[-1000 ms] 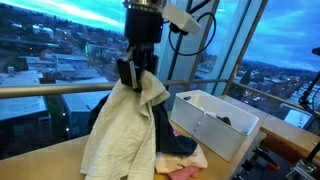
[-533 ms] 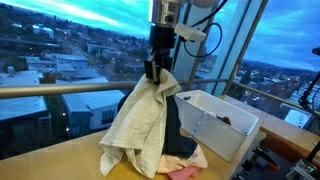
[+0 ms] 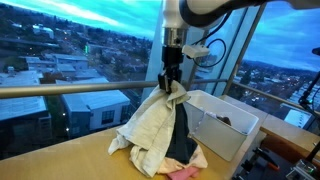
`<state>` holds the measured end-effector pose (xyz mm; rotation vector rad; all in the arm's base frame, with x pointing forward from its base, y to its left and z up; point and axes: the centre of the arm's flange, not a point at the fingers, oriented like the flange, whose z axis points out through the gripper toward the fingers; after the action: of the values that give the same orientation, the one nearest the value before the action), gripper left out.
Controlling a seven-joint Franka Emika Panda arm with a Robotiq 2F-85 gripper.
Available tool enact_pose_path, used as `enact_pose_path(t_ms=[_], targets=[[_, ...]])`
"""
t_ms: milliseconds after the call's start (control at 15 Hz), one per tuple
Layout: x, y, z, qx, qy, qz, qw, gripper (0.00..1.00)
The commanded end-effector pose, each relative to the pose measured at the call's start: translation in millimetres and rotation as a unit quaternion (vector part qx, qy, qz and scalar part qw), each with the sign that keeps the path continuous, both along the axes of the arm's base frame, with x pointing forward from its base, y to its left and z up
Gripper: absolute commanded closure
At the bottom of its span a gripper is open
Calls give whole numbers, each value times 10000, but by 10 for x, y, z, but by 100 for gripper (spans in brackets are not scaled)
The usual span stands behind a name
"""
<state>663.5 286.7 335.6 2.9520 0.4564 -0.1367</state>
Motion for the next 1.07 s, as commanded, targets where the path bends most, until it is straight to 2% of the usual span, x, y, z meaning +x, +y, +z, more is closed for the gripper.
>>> enact_pose_path(t_ms=[0, 67, 200, 267, 600, 867, 1000], targets=[[-126, -53, 61, 93, 8, -10, 10000, 95], [-123, -65, 73, 103, 8, -33, 9999, 73], [-114, -92, 108, 124, -2, -50, 9999, 68], [-107, -108, 136, 140, -12, -68, 9999, 63], [-90, -234, 274, 301, -66, -223, 9993, 27], [-16, -751, 308, 291, -107, -551, 9980, 0], [37, -1165, 288, 276, -132, -807, 9963, 0]])
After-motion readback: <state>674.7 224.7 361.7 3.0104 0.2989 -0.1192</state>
